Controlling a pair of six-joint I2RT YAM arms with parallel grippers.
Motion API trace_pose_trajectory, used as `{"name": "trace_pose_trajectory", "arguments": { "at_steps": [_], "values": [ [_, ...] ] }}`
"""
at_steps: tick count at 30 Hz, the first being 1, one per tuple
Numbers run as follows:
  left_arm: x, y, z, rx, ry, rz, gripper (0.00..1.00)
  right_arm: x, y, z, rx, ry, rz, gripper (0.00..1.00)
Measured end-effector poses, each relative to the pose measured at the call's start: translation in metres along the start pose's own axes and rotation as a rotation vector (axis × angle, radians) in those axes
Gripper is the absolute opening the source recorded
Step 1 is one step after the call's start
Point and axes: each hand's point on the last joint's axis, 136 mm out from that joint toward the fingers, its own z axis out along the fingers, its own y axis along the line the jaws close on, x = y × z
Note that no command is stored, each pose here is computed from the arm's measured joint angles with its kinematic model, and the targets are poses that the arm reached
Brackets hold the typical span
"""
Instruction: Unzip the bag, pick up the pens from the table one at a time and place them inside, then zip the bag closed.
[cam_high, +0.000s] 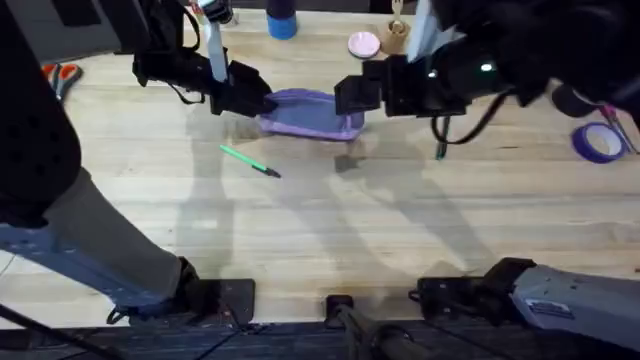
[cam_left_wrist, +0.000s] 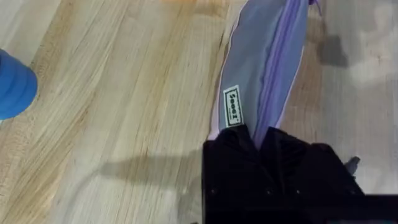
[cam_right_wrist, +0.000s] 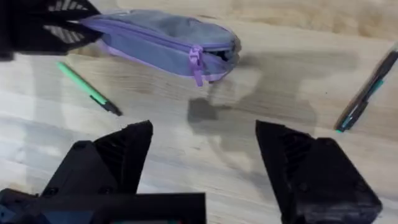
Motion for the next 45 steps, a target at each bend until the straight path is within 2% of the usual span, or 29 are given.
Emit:
{"name": "trace_pose_trajectory", "arguments": {
  "at_steps": [6, 14, 21, 30, 36, 37, 39, 43, 45],
  "values": [
    [0.000, 0.000, 0.000, 0.000, 0.000, 0.000, 0.042, 0.003, 0.001, 0.031, 0.033, 0.059, 0.041, 0.996],
    [0.000, 0.000, 0.000, 0.000, 0.000, 0.000, 0.042, -0.010, 0.012, 0.068, 0.025, 0.044, 0.058, 0.996],
    [0.000, 0.000, 0.000, 0.000, 0.000, 0.000, 0.042, -0.021, 0.019, 0.084, 0.008, 0.014, 0.074, 0.995],
    [0.000, 0.000, 0.000, 0.000, 0.000, 0.000, 0.042, -0.019, 0.020, 0.100, 0.018, 0.029, 0.107, 0.993],
    [0.000, 0.000, 0.000, 0.000, 0.000, 0.000, 0.042, -0.022, 0.020, 0.101, 0.018, 0.018, 0.114, 0.800],
    [0.000, 0.000, 0.000, 0.000, 0.000, 0.000, 0.042, -0.022, 0.019, 0.101, 0.023, 0.017, 0.119, 0.697],
    [0.000, 0.000, 0.000, 0.000, 0.000, 0.000, 0.042, -0.022, 0.018, 0.103, 0.030, 0.018, 0.122, 0.613],
    [0.000, 0.000, 0.000, 0.000, 0.001, 0.000, 0.042, -0.021, 0.016, 0.107, 0.041, 0.023, 0.124, 0.574],
    [0.000, 0.000, 0.000, 0.000, 0.001, 0.000, 0.042, -0.020, 0.016, 0.108, 0.042, 0.024, 0.124, 0.521]
  ]
}}
